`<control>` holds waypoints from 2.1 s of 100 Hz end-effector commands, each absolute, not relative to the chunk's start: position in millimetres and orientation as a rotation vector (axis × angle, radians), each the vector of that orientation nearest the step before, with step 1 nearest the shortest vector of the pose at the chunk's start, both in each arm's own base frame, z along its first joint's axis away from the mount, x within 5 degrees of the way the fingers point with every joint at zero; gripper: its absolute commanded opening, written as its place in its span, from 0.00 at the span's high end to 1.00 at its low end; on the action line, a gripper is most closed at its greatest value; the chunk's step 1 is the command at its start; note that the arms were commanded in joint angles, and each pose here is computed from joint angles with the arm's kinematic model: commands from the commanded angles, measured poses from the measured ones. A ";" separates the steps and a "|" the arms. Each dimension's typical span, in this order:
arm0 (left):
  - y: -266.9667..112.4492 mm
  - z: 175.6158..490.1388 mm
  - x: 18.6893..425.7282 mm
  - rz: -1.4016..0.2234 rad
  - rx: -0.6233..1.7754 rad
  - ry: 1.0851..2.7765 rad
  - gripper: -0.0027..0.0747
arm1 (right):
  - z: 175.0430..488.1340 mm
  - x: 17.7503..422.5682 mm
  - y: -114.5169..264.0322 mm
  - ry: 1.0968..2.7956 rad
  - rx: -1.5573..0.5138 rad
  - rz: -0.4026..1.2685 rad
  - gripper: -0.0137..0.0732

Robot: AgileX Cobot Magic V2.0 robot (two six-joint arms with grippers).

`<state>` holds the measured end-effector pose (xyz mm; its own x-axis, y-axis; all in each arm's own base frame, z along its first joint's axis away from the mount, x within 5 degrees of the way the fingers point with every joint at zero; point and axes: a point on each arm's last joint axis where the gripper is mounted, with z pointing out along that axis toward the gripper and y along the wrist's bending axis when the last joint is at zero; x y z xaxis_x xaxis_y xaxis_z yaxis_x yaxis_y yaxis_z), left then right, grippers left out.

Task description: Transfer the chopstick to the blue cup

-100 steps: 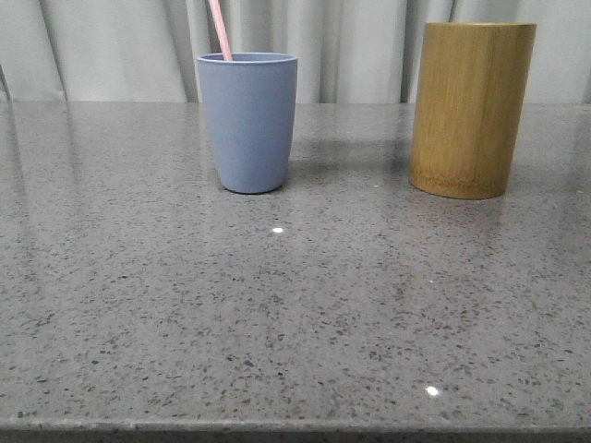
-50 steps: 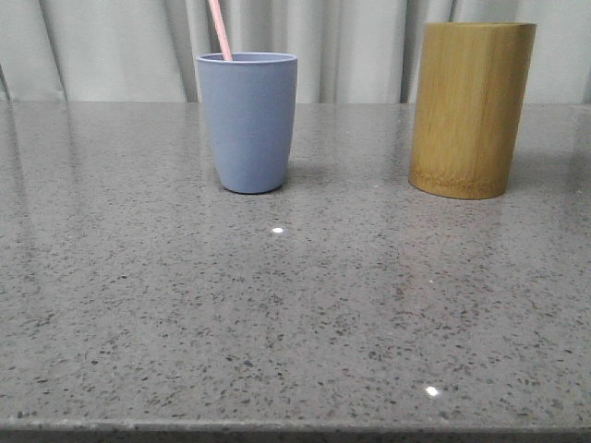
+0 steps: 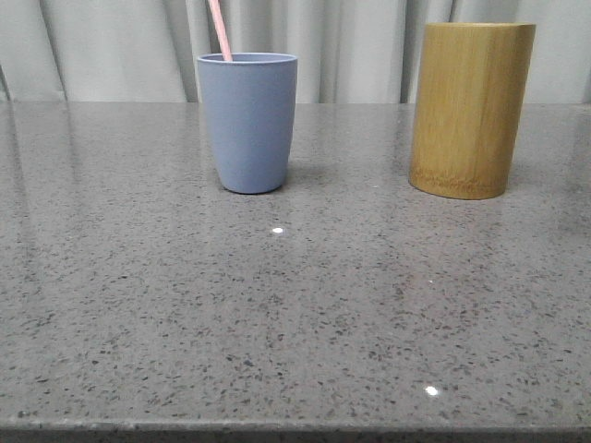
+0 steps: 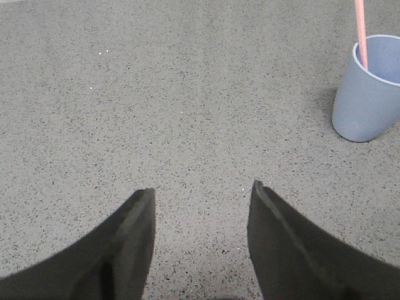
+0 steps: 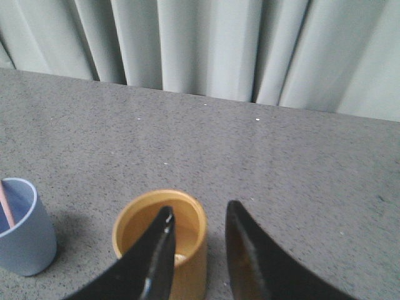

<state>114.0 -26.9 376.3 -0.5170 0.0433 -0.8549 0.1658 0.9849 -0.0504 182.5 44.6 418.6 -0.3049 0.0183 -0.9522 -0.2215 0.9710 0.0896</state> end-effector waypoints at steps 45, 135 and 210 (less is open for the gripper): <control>-26.1 382.0 106.9 -0.207 0.132 1.908 0.96 | 397.1 92.8 15.0 1.650 -0.075 0.176 0.97; -16.6 351.0 75.7 -0.217 0.130 1.853 0.99 | 366.9 57.9 8.6 1.609 -0.086 0.147 0.96; -17.2 339.1 77.0 -0.213 0.135 1.866 0.99 | 366.9 57.9 8.6 1.609 -0.086 0.147 0.96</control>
